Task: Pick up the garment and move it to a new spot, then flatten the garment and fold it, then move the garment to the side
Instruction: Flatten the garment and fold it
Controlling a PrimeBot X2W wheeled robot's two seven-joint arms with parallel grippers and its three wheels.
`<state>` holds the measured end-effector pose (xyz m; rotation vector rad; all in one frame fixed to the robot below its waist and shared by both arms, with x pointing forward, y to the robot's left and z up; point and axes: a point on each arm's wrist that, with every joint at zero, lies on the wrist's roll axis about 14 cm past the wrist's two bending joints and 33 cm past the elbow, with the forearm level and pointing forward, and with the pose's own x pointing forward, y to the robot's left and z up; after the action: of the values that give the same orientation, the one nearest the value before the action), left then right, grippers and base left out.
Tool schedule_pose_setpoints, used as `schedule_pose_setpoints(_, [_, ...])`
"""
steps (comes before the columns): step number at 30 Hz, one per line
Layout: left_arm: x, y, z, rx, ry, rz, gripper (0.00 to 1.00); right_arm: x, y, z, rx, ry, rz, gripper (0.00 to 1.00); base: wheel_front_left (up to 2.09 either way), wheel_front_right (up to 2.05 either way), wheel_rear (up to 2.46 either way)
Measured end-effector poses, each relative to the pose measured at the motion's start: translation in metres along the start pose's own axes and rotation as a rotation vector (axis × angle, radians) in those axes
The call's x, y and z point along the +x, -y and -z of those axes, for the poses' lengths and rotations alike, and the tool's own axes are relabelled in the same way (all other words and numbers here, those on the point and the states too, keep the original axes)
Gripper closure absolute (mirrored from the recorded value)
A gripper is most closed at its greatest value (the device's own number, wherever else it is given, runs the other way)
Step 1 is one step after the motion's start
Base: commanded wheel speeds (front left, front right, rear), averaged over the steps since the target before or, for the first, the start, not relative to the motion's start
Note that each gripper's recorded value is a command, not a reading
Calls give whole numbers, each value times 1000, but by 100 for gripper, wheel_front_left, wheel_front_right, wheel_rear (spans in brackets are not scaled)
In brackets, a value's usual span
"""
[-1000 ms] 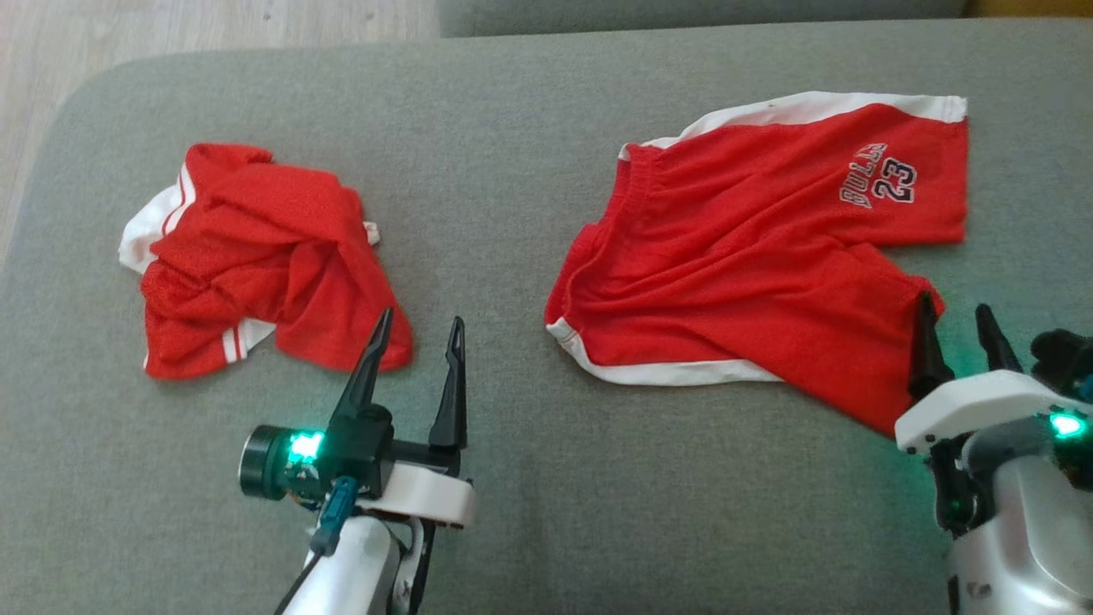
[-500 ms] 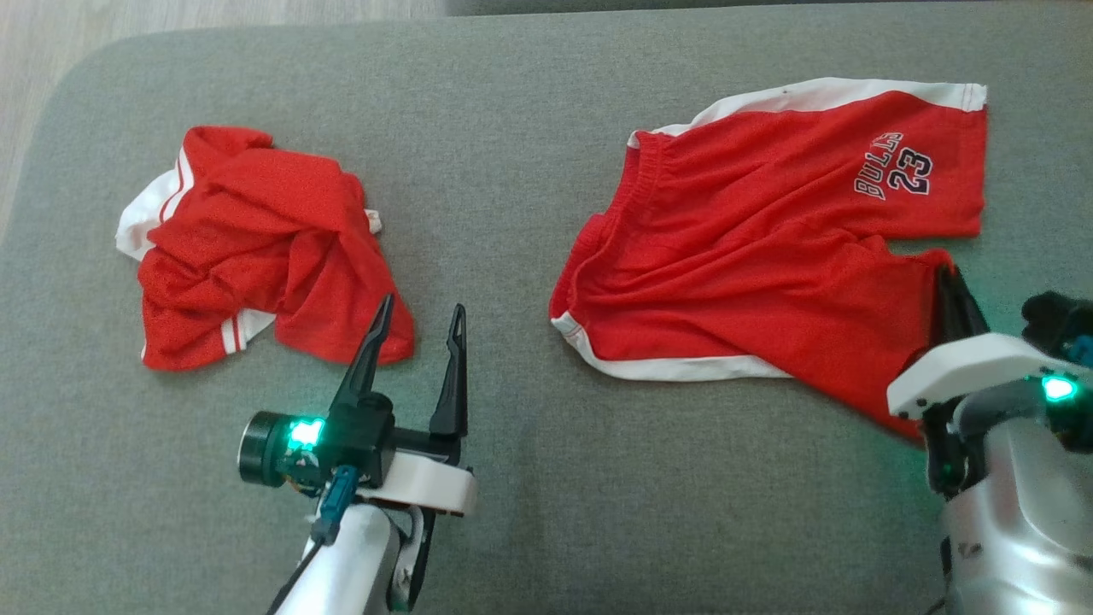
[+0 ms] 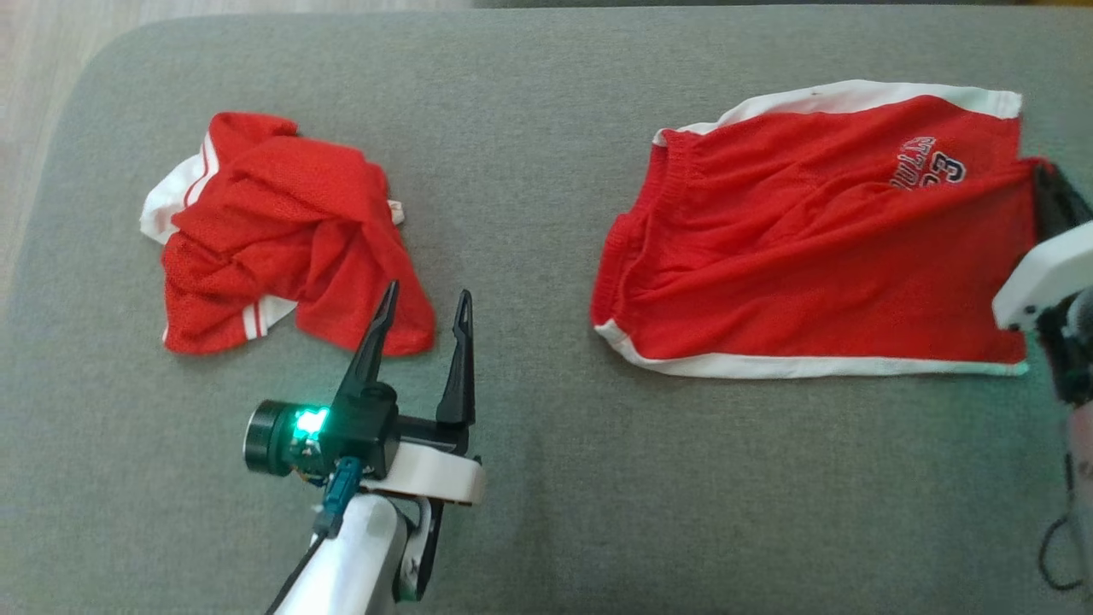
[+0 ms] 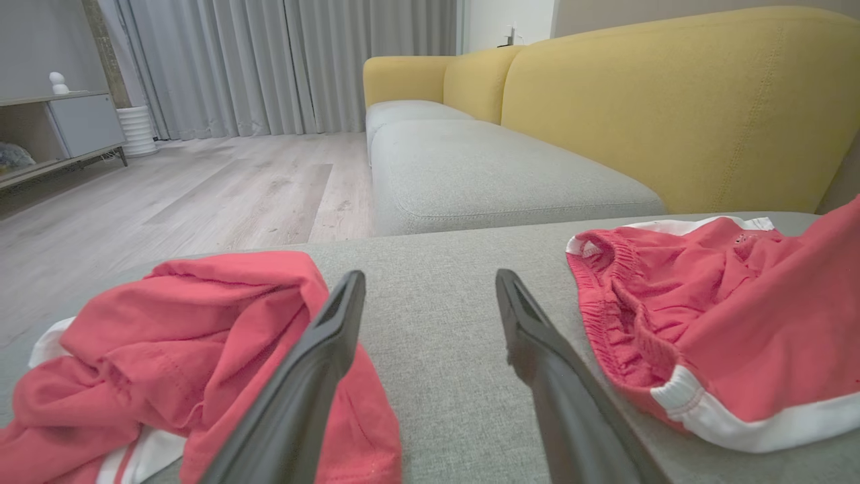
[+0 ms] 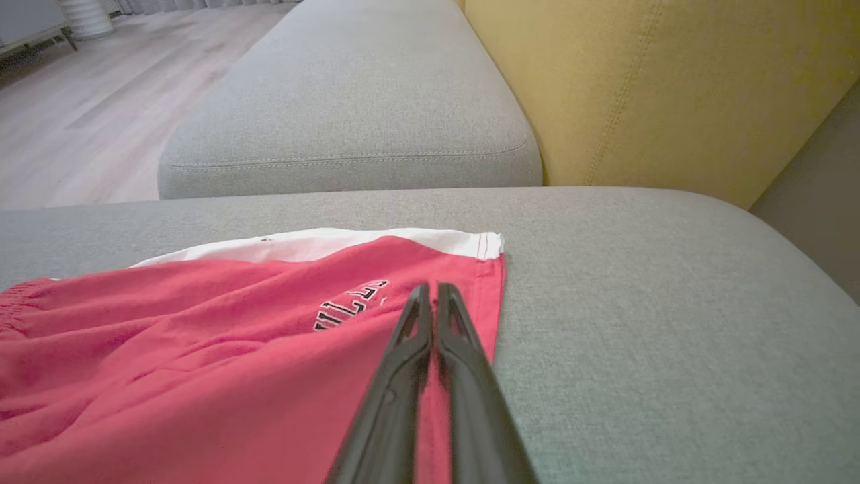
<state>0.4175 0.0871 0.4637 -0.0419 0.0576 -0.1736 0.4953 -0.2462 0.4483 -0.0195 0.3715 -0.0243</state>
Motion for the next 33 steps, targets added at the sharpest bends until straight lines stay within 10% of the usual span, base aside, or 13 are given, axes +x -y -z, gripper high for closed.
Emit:
schedule_pose_setpoints(8, [-4, -9, 4, -1, -12, -32, 0, 20, -5, 6, -102, -83, -38, 92, 0, 0, 0])
schedule_pose_setpoints(9, [-4, -10, 4, 0, -12, -32, 0, 23, -6, 4, -111, -76, -39, 3, 0, 0, 0])
schedule_pose_setpoints(23, [-1, -3, -17, 9, 46, -11, 0, 7, -21, -64, -35, 320, -49, 0, 0, 0, 0])
schedule_pose_setpoints(33, [-8, 28, -24, 14, 70, 82, 0, -85, -50, -10, 143, 380, -70, 0, 0, 0, 0])
